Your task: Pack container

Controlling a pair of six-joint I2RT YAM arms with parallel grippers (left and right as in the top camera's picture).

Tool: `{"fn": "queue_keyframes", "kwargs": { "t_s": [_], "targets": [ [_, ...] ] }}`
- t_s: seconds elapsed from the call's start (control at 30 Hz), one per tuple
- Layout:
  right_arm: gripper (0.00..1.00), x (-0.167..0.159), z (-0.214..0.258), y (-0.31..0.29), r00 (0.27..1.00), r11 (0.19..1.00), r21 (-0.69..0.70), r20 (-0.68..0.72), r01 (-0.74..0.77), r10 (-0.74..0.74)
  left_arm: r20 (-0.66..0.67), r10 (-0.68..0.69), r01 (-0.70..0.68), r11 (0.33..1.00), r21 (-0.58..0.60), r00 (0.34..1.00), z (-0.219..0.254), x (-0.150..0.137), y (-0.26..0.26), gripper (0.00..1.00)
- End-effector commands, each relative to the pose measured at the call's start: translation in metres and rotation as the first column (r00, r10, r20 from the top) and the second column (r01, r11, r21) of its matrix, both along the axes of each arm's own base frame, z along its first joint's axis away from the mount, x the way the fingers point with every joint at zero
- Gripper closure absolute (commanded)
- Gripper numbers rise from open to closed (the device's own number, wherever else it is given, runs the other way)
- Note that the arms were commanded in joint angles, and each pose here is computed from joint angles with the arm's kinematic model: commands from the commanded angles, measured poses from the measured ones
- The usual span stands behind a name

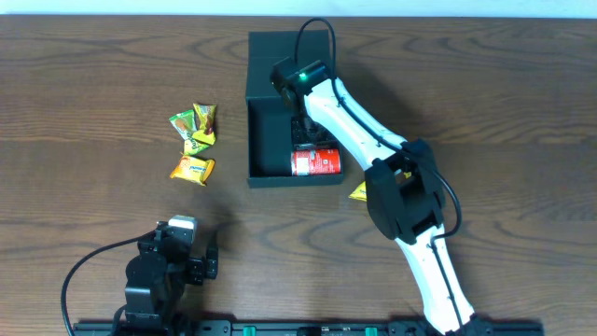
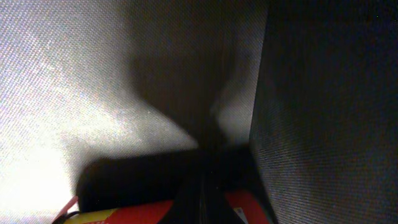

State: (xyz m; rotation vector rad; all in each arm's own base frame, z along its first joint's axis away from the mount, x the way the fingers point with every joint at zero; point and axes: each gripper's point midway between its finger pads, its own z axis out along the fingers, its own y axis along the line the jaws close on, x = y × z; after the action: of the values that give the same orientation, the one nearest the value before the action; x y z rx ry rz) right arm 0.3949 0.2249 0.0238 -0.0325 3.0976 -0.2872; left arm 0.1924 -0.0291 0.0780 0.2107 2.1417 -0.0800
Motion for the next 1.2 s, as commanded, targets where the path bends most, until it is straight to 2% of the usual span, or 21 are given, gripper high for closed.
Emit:
{"fn": "queue_keyframes", "kwargs": {
  "t_s": [0.0,0.47,0.83,1.0,1.17],
  "targets": [
    [0.98,-0.026,-0.003,0.01,0.997,1.0,0.003,-0.078,-0.013,0.013,0.001,-0.018,0.018,1.0,-0.002,1.0,-0.001,-0.001,-0.003,0.05],
    [0.98,0.014,0.012,0.017,0.995,1.0,0.004,0.096,-0.024,0.023,0.001,-0.018,0.018,1.0,-0.002,1.0,-0.001,-0.001,-0.003,0.04],
    [0.98,0.033,0.034,0.027,0.985,0.997,0.047,0.166,-0.056,0.047,0.001,-0.018,0.018,1.0,-0.002,1.0,-0.001,-0.001,-0.003,0.05],
    [0.98,0.046,0.08,0.036,0.965,0.991,0.091,0.25,-0.099,0.074,0.001,-0.018,0.018,1.0,-0.002,1.0,-0.001,-0.001,-0.003,0.05],
    [0.98,0.048,0.168,0.041,0.895,0.951,0.122,0.39,-0.284,0.217,0.001,-0.018,0.018,1.0,-0.002,1.0,-0.001,-0.001,-0.003,0.05]
  ]
}}
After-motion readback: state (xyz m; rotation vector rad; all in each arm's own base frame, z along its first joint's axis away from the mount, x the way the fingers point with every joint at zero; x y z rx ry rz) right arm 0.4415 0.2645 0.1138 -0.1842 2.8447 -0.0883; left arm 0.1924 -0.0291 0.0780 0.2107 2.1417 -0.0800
